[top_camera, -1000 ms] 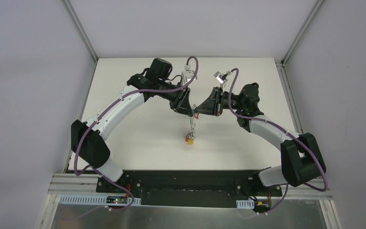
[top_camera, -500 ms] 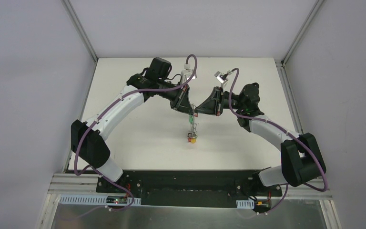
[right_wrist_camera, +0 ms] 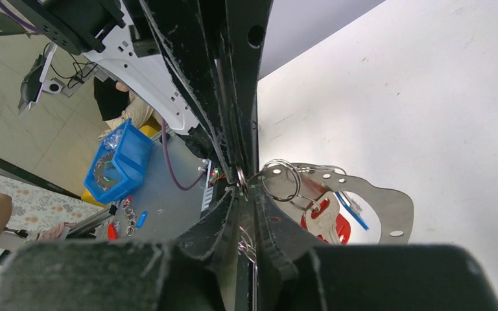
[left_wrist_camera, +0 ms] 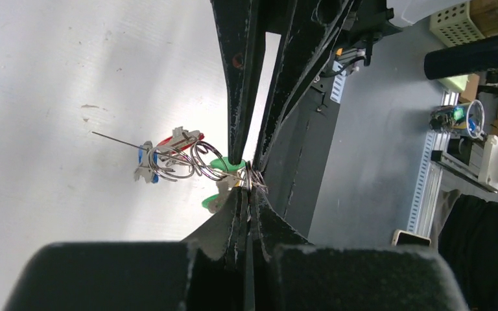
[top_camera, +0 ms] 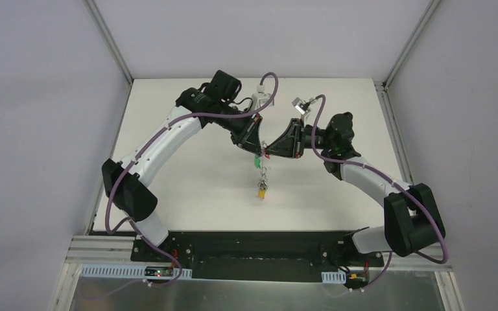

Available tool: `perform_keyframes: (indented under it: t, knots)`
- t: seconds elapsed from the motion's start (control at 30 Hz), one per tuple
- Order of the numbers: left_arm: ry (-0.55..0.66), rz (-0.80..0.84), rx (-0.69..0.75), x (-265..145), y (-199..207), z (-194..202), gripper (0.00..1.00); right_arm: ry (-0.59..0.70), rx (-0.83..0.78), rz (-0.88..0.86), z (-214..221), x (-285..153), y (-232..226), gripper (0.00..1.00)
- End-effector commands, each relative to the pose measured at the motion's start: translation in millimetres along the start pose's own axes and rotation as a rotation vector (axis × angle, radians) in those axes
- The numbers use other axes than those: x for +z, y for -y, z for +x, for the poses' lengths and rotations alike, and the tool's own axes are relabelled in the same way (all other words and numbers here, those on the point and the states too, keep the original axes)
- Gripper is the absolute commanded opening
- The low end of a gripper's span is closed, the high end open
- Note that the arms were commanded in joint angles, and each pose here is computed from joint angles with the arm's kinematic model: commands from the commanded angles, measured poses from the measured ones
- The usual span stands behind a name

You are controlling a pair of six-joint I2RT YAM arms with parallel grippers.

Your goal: Put the keys on the keyring

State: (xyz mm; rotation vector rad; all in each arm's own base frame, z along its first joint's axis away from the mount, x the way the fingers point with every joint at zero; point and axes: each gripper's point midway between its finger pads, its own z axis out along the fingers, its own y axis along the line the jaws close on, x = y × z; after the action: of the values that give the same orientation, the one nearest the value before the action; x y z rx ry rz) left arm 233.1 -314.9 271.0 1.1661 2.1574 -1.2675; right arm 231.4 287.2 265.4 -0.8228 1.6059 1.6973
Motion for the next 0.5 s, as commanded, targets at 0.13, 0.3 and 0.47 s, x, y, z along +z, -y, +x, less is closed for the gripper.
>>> perform_keyframes:
  t: [0.13, 0.3, 0.47]
  knots:
    - [-0.168, 0.004, -0.015, -9.2, 26.7, 14.5, 0.00, -0.026, -0.117, -0.060, -4.1, -4.7, -21.8, 0.30]
    - [-0.173, 0.030, -0.016, -6.2, 29.1, 13.8, 0.00, -0.043, -0.121, -0.080, 0.8, -4.1, -26.3, 0.39]
    - [-0.177, 0.048, -0.013, -3.4, 30.6, 13.5, 0.00, -0.055, -0.112, -0.089, 4.0, -0.9, -26.2, 0.40]
